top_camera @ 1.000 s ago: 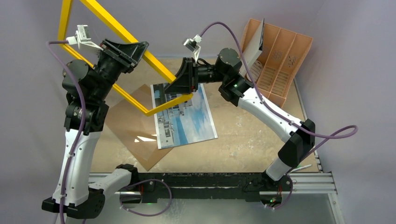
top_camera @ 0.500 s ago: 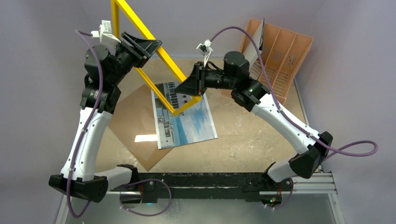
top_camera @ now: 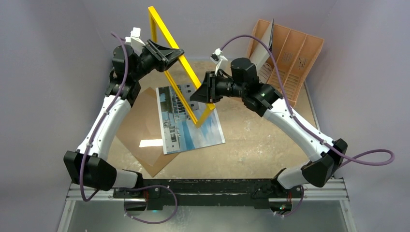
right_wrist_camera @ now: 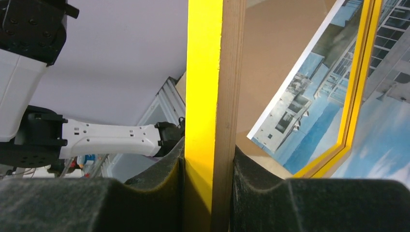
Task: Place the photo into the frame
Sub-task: Turn over the photo frame at the center of the board.
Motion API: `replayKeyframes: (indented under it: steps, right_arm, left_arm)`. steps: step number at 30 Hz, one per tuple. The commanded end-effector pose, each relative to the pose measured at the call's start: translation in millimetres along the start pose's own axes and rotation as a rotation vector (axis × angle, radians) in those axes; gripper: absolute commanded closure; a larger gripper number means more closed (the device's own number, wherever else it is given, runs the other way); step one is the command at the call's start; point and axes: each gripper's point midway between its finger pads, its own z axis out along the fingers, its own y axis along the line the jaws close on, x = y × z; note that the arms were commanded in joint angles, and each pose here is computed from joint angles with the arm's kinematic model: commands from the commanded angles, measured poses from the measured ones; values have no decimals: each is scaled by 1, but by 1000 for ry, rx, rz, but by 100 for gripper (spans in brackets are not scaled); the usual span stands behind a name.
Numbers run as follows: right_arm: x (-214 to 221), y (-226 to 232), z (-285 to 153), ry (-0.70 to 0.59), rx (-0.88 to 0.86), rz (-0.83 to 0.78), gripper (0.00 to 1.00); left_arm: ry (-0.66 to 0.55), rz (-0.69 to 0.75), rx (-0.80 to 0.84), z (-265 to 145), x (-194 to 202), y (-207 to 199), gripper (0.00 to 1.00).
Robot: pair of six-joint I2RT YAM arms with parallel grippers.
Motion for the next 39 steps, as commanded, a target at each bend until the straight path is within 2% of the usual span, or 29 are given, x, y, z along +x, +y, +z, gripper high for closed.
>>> replayKeyframes:
  steps: [1,4,5,8,11,26,29,32,36,38,39]
  right_arm:
    - [-32,54,-27,-124,-190,-123,79]
    - [-37,55,-31,-153,-221,-105,49]
    - [-41,55,-34,-168,-233,-95,42]
    - [-54,59,-44,-222,-291,-77,33]
    - [-64,55,-50,-244,-342,-44,30]
    - [-64,33,-16,-178,-387,41,23]
    - [-61,33,-11,-155,-418,57,26]
    - [-61,32,-6,-144,-442,67,35]
    - [-63,37,-9,-155,-477,73,54]
    - [-63,39,-11,-158,-481,78,70]
    - [-63,40,-12,-161,-481,85,78]
  left_arm:
    - [40,73,125,7,2,-14,100]
    - [64,51,161,8,6,-18,100]
    - [72,41,170,7,8,-20,100]
    - [100,30,189,5,12,-24,100]
    - [132,16,219,2,17,-31,100]
    - [170,-34,340,-12,21,-62,100]
    - [177,-55,356,-14,21,-65,100]
    - [180,-62,376,-15,22,-69,100]
    - [182,-64,362,-15,23,-65,100]
    - [183,-63,340,-14,25,-60,99]
    - [182,-57,330,-14,25,-58,94]
